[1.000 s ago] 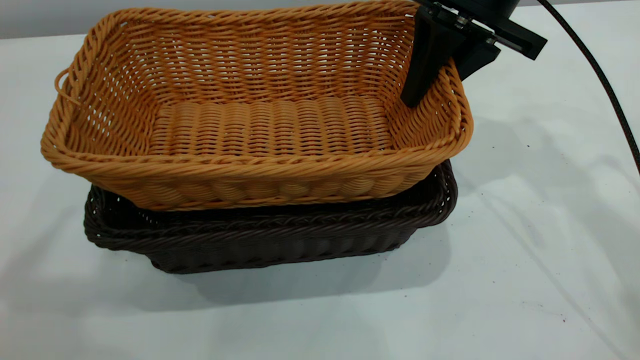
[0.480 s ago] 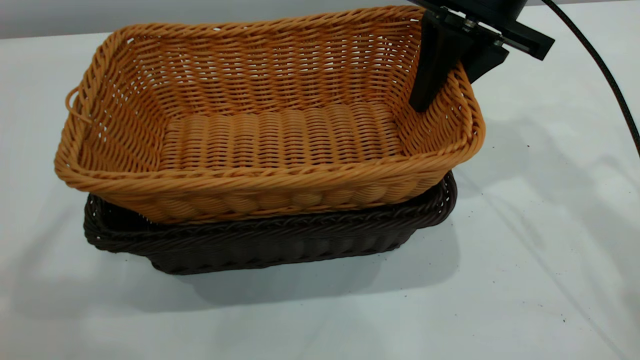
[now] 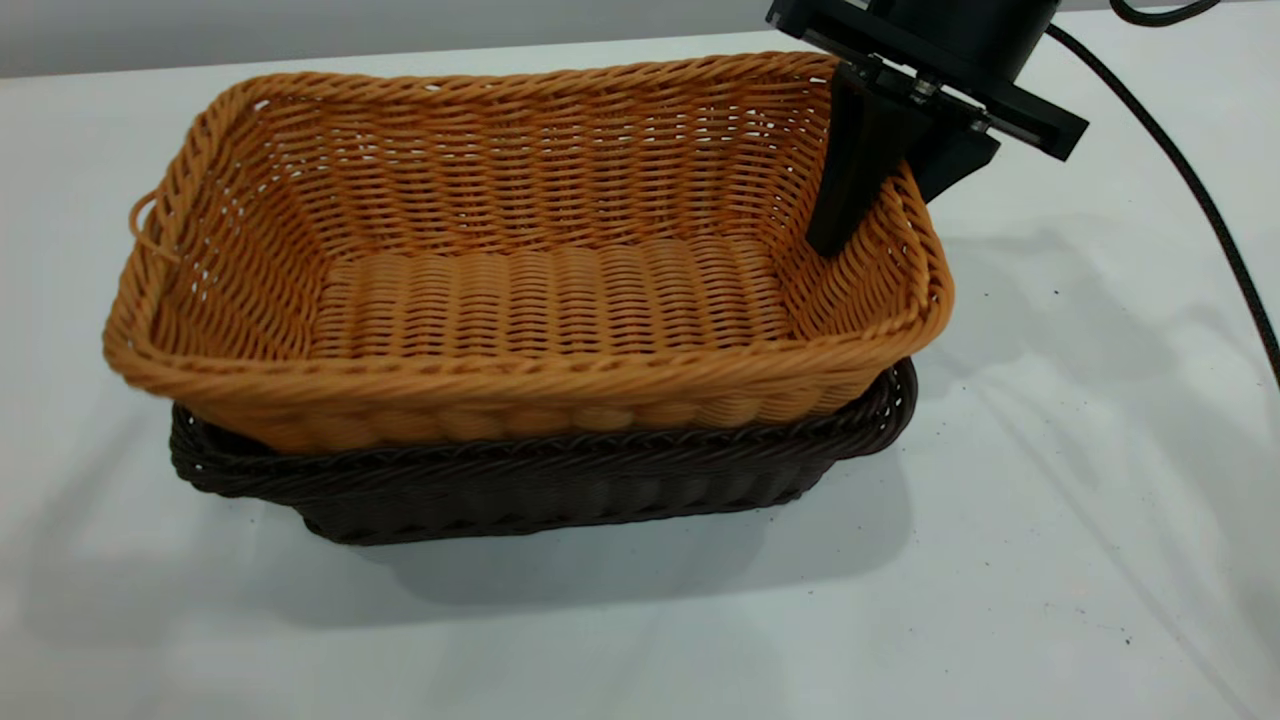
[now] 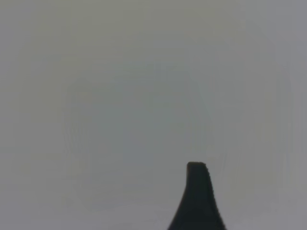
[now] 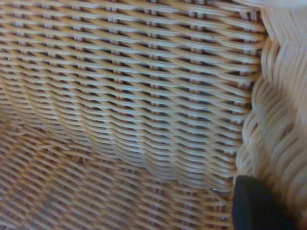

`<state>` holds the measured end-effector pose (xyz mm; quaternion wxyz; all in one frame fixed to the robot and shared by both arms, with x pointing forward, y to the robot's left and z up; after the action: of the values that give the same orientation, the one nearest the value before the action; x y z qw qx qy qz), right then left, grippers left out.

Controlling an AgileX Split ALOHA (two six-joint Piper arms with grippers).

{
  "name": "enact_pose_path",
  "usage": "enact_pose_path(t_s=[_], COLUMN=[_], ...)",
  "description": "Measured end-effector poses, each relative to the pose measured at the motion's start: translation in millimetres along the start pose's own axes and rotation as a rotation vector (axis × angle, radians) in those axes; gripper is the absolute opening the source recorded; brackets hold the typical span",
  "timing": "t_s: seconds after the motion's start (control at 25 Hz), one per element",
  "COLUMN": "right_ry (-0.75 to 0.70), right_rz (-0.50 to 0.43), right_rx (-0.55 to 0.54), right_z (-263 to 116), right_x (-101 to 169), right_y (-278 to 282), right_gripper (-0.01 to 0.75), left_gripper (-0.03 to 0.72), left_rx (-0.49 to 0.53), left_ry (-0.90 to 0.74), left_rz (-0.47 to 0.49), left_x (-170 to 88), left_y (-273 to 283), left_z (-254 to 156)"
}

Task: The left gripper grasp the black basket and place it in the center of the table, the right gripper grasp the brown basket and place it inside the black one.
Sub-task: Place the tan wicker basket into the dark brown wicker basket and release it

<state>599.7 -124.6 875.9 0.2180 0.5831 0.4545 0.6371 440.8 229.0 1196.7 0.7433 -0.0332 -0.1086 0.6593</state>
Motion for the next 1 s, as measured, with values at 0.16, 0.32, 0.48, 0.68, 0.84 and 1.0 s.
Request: enact_pose_path(t_s=[0.16, 0.32, 0.48, 0.68, 0.84, 1.0], right_ry=[0.009, 0.009, 0.013, 0.067, 0.112, 0.135], right_rz=[0.001, 0.01, 0.014, -0.061, -0.103, -0.126], right_rx=[-0.005, -0.013, -0.023, -0.076, -0.126, -0.185], right_z=[0.7, 1.7, 2.2, 1.4, -4.0, -10.2], right_x=[0.2, 1.3, 4.3, 6.8, 17.9, 31.3], right_y=[0.0, 0.1, 3.1, 22.1, 47.1, 71.2], right_gripper=[0.137, 0.267, 0.406, 0.454, 0.455, 0.455], left_gripper=[0.481, 0.481, 0.481, 0.468, 0.447, 0.43], left_rx=[0.0, 0.0, 0.0, 0.006, 0.028, 0.048], left_ry=[0.0, 0.0, 0.0, 0.01, 0.048, 0.082], left_rz=[0.0, 0.0, 0.0, -0.002, -0.01, -0.033], left_x=[0.0, 0.0, 0.0, -0.2, -1.5, -4.7], left_y=[0.0, 0.0, 0.0, 0.0, 0.1, 0.3], left_z=[0.0, 0.0, 0.0, -0.8, -3.6, -6.1])
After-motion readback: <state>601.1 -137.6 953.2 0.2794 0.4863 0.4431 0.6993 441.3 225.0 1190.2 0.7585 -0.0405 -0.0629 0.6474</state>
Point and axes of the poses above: a point on each arm's last joint axis where the gripper is mounted, y pointing back along that axis away from the gripper, x along the wrist's bending axis when the last joint is at zero, z = x × y, the point moved 4 cm from there along -y, pointing out along that axis toward the gripper, and after that the axes turned 6 degrees about y, right-handed, at the moved point
